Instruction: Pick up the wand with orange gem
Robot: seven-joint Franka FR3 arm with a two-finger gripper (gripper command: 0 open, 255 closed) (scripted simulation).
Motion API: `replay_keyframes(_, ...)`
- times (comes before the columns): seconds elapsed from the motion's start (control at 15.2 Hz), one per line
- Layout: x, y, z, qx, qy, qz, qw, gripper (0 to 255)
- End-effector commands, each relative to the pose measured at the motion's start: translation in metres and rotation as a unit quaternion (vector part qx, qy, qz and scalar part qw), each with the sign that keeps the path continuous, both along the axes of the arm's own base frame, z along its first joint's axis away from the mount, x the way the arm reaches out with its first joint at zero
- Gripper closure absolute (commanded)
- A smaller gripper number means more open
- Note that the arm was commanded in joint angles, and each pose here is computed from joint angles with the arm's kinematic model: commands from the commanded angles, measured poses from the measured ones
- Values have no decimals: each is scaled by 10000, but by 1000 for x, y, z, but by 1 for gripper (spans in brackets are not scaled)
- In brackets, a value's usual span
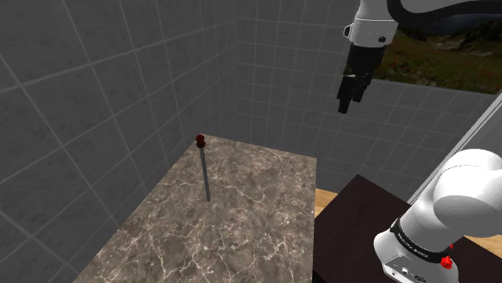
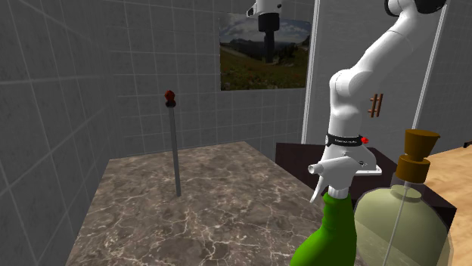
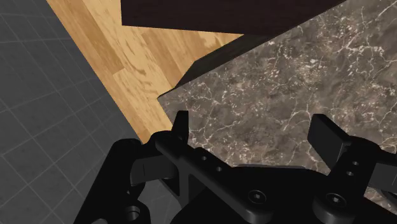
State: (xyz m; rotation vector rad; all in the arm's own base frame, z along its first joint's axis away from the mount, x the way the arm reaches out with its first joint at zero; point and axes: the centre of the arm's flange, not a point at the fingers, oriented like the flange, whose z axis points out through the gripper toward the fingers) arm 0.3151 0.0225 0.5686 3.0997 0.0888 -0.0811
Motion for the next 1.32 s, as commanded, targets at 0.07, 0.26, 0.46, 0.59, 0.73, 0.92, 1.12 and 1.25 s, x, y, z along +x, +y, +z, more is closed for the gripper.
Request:
replay_keyframes(0.07, 7, 11, -2, 4, -13, -5, 10000, 0)
replay_keyframes(0.26, 26, 43, -8, 18, -52, -21, 10000, 0)
replay_keyframes(0.46, 46, 76, -14, 31, -90, -36, 9999, 0)
replay_keyframes(0.59, 59, 98, -18, 40, -116, -46, 9999, 0)
replay_keyframes(0.73, 73, 119, -22, 49, -142, -57, 9999, 0)
replay_keyframes(0.92, 93, 152, -27, 63, -180, -72, 9998, 0)
replay_keyframes(1.12, 113, 184, -32, 76, -219, -88, 9997, 0)
replay_keyframes(1.25, 127, 206, -35, 85, -245, -98, 9996, 0)
